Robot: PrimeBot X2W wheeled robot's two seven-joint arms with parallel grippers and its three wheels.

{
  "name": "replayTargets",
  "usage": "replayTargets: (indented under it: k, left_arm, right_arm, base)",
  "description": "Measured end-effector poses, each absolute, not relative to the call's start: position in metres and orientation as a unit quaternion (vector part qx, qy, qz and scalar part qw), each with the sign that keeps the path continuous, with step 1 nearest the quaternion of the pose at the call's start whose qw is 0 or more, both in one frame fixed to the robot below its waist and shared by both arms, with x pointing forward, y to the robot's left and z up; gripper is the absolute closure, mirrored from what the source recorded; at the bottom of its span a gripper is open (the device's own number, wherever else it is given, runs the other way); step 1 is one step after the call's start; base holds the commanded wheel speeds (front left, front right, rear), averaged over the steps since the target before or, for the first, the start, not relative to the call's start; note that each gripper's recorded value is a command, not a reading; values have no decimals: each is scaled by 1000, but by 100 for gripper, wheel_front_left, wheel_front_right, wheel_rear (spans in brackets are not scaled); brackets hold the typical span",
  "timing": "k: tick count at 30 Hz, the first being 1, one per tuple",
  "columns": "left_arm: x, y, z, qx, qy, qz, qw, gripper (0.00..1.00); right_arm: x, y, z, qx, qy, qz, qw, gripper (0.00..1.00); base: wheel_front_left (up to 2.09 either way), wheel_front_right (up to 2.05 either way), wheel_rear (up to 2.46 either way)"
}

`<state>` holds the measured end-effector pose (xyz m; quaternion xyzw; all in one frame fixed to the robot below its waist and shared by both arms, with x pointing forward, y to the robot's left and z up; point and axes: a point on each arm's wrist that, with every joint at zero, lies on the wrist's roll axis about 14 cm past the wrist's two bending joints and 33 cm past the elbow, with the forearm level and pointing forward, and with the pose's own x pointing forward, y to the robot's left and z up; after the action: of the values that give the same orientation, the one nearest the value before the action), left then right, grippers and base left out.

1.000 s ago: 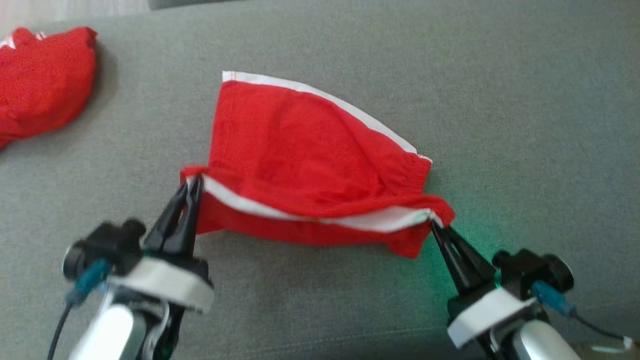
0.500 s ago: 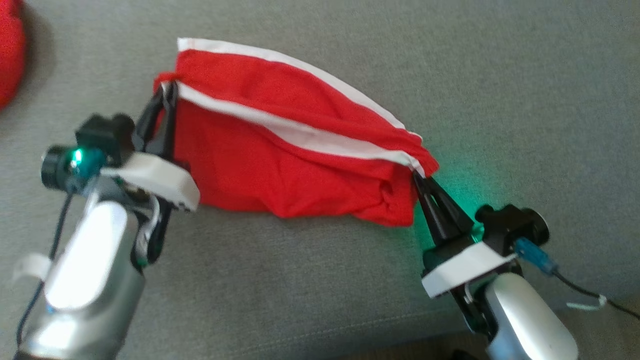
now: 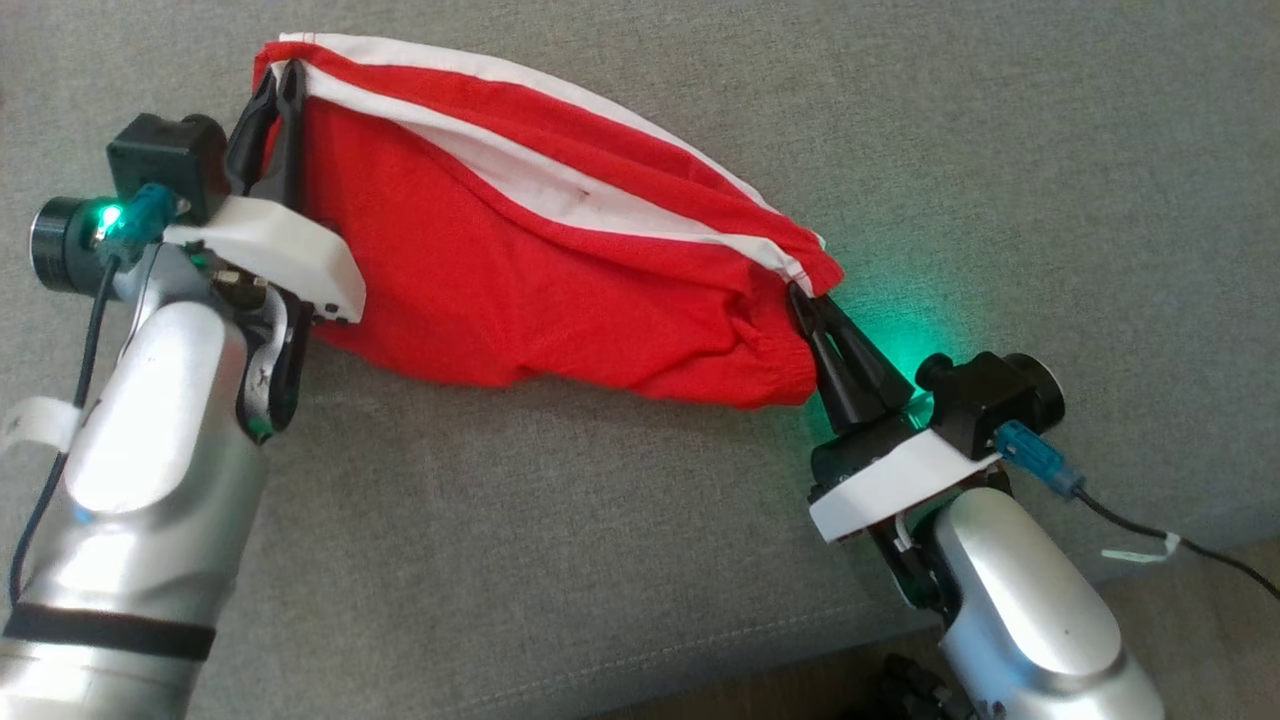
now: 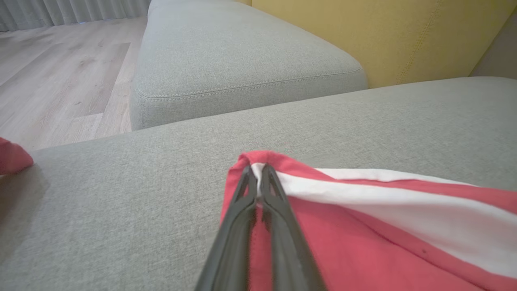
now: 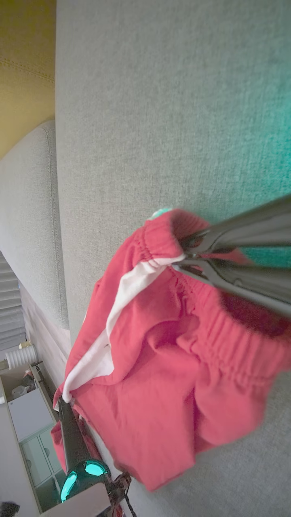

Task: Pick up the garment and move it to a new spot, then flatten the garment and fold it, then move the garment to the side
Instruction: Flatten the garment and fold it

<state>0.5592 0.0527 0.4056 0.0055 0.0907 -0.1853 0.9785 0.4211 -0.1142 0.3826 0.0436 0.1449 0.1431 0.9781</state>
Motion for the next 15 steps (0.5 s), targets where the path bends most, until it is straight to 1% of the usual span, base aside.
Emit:
replayTargets:
  k: [1,2,3,4,5,6,7,8,9,10,11,15]
  left_arm:
    - [560,53,404,7,93,-184,978,91]
    - [560,53,404,7,93,-184,978,78]
    - [560,54,403,7,95,-184,978,60]
    - [560,55,400,8,98,-183,978,36]
    - [560,55,399,8,99,-182,978,0]
    - [561,55,399,8,97,-183,978,0]
    - [562,54,400,7,93,-184,978,0]
    - [563,54,402,6,89,-185,979,0]
    - [565,53,403,5,86,-187,979,0]
    - [566,52,405,4,81,-190,978,0]
    - [567,52,407,3,78,-191,978,0]
    - [565,51,406,2,76,-194,978,0]
  right_arm:
    - [421,-114,382,44,145,144,978,100]
    - [421,-114,382,44,145,144,978,100]
    - [421,-113,381,44,146,144,978,100]
    - [421,-113,380,44,147,145,977,100]
    - [422,-113,380,44,147,145,977,100]
    - [423,-112,380,44,146,146,977,97]
    - [425,-112,381,44,143,146,978,92]
    - [427,-112,382,43,141,147,978,79]
    - [428,-111,382,43,140,148,978,62]
    - [428,-111,382,43,140,149,978,33]
    - [429,-110,383,43,140,149,978,0]
    - [432,-109,384,48,136,149,978,0]
  base:
    - [0,0,0]
    - [0,0,0]
    - [0,0,0]
    - [0,0,0]
    - [0,0,0]
    - [0,0,0]
    - [0,0,0]
    - [0,0,0]
    - [0,0,0]
    - [0,0,0]
    - [0,0,0]
    - [0,0,0]
